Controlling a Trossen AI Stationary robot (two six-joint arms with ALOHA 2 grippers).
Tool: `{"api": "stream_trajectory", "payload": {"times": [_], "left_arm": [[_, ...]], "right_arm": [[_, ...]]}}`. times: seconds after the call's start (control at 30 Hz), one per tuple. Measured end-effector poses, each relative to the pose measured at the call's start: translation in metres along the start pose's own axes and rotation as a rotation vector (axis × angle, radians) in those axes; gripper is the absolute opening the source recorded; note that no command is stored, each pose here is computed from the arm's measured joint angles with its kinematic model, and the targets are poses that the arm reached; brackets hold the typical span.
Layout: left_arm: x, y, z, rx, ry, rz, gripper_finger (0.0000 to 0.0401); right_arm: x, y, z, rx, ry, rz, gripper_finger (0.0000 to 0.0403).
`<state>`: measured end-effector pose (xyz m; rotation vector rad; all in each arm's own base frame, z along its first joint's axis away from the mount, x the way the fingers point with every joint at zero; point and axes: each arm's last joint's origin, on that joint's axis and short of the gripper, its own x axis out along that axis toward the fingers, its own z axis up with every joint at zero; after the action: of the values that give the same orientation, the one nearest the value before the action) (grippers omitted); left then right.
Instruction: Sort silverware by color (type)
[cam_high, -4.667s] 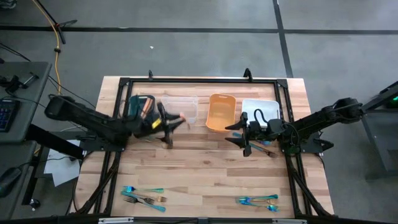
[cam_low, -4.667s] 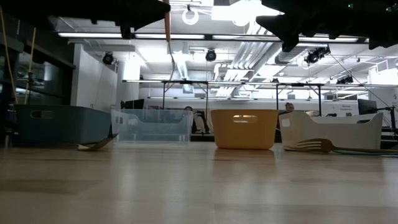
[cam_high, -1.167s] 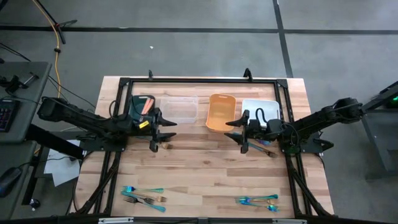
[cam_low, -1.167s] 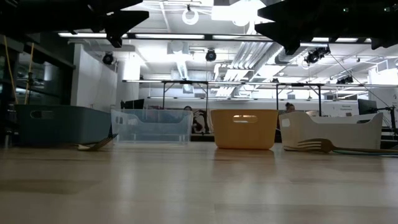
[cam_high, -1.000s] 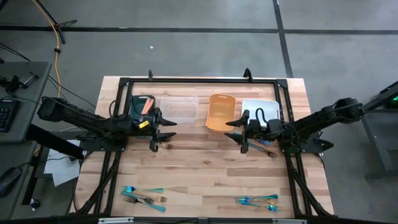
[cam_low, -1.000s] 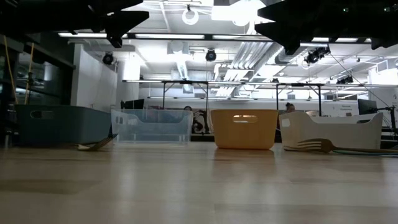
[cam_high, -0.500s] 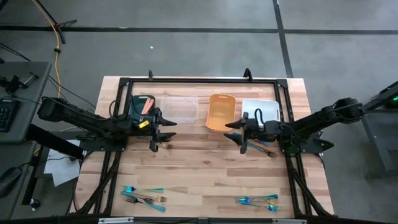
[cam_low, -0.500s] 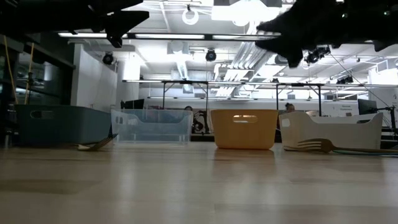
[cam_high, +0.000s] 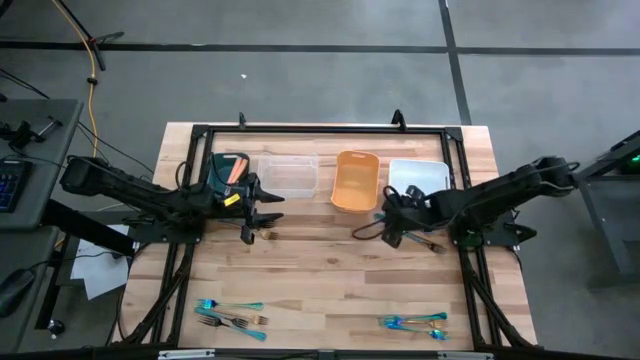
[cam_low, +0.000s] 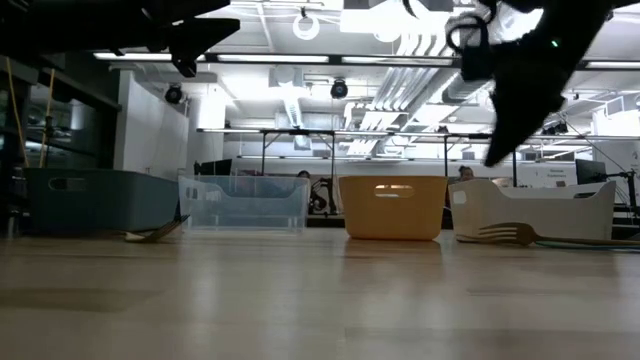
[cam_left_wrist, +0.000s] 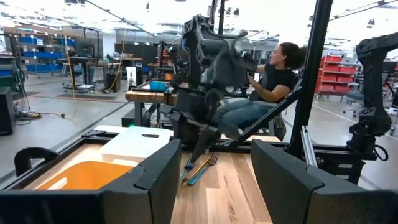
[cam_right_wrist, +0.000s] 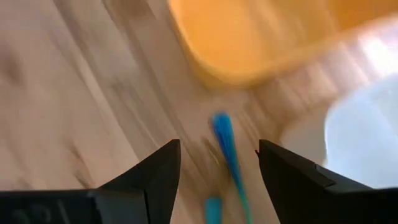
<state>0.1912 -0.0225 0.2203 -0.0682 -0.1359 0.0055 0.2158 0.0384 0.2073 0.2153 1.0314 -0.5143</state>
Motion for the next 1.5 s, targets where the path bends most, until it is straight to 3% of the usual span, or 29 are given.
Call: {"api": "stream_trajectory", "payload": {"times": [0.33, 0.6, 0.83, 1.4, 1.5], "left_arm": [[0.000, 0.000, 0.000, -0.002, 0.001, 0.000, 0.0186], [0.000, 0.000, 0.000, -0.001, 0.005, 0.000, 0.0186], [0.000, 0.000, -0.002, 0.001, 0.019, 0.001, 0.0186], [0.000, 0.000, -0.002, 0.002, 0.018, 0.001, 0.0186], [0.000, 0.000, -0.002, 0.002, 0.018, 0.001, 0.0186]], "right_arm": [[0.036, -0.004, -0.027, -0.131, 0.178, -0.099, 0.0210], [0.051, 0.006, -0.024, -0.232, 0.169, -0.015, 0.0210], [0.058, 0.007, -0.027, -0.247, 0.198, -0.029, 0.0203], [0.063, 0.009, -0.029, -0.248, 0.220, -0.038, 0.0013], [0.062, 0.009, -0.028, -0.250, 0.230, -0.026, 0.0011]]}}
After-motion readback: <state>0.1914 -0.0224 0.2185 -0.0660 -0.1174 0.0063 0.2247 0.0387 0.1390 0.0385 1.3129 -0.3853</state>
